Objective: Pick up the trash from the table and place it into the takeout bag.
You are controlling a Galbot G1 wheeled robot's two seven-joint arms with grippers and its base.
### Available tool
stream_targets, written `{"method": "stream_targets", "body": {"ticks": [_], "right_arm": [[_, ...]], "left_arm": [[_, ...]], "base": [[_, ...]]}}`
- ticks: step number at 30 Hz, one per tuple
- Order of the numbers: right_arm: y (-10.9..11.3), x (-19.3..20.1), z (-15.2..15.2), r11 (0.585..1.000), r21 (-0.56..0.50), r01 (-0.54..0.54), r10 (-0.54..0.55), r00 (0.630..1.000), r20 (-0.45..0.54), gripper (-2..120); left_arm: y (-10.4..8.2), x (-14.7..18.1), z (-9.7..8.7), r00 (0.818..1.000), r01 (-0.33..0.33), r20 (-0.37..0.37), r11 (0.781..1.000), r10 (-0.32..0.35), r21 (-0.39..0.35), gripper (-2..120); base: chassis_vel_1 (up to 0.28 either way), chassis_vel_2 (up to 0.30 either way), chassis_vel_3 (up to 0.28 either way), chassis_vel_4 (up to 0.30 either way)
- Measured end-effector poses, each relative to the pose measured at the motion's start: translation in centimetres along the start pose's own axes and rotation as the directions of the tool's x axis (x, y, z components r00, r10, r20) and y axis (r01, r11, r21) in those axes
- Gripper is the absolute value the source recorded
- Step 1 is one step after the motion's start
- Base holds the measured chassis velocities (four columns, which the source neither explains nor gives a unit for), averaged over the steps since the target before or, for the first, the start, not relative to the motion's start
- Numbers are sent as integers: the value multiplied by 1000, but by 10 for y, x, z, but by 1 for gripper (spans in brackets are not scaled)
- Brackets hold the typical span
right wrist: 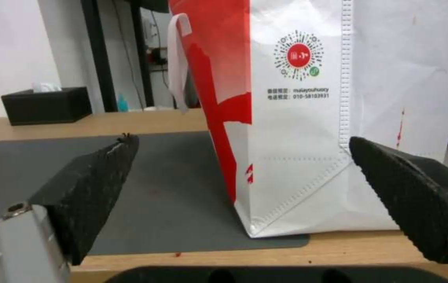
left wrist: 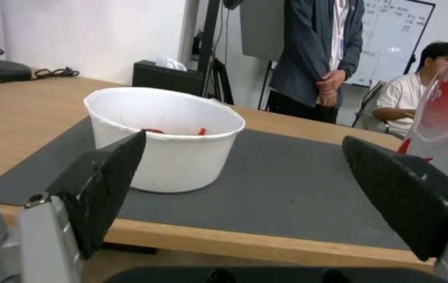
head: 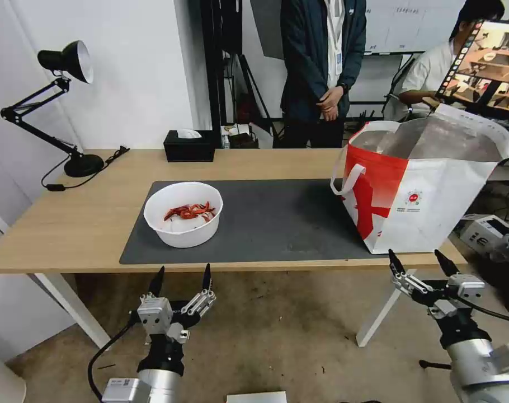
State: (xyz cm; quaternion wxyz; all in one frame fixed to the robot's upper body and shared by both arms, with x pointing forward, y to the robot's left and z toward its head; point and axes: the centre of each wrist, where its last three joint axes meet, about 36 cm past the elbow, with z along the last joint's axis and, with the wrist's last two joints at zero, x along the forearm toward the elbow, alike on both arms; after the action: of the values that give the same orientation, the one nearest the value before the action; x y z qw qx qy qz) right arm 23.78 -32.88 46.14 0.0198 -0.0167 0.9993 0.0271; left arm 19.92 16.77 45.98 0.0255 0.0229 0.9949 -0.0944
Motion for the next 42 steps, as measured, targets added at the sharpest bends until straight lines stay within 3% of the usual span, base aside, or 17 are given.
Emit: {"method": "stream_targets", "body": {"ticks": [7, 14, 18, 23, 25, 27, 33, 37, 40, 42], "right_arm": [[6, -4, 3, 1000, -10, 20, -20, 1000, -3, 100], [21, -22, 11, 995, -18, 95, -95, 995, -35, 100], [27, -26, 11, 995, -12, 104, -104, 994, -39, 100], [29, -26, 12, 995, -6, 103, -103, 994, -41, 100], [30, -25, 12, 995, -2, 99, -99, 994, -43, 100], [30, -25, 12, 995, -1, 98, -98, 994, -44, 100], [32, -23, 14, 996, 3, 85, -84, 995, -51, 100], [34, -22, 15, 997, 4, 79, -79, 995, -54, 100], [35, -22, 17, 997, 3, 74, -73, 996, -58, 100], [37, -23, 17, 998, 2, 70, -70, 996, -59, 100]], "left_arm": [[11, -17, -6, 1000, 0, -1, 1000, 0, -31, 100], [35, -62, -39, 997, 68, -32, 994, -71, -82, 100], [43, -89, -53, 996, 57, -66, 996, -61, -68, 100], [47, -110, -56, 993, 37, -113, 997, -44, -64, 100], [55, -140, -58, 987, 21, -154, 996, -33, -82, 100], [58, -148, -59, 985, 19, -166, 996, -34, -88, 100], [90, -230, -72, 958, 67, -262, 983, -112, -174, 100], [104, -254, -81, 945, 82, -293, 974, -143, -211, 100], [119, -281, -92, 920, 92, -347, 961, -183, -260, 100], [125, -288, -95, 913, 94, -361, 959, -190, -266, 100]], "base": [[0, 0, 0, 0], [0, 0, 0, 0], [0, 0, 0, 0], [0, 0, 0, 0], [0, 0, 0, 0], [0, 0, 0, 0], [0, 0, 0, 0], [0, 0, 0, 0], [0, 0, 0, 0], [0, 0, 0, 0]]}}
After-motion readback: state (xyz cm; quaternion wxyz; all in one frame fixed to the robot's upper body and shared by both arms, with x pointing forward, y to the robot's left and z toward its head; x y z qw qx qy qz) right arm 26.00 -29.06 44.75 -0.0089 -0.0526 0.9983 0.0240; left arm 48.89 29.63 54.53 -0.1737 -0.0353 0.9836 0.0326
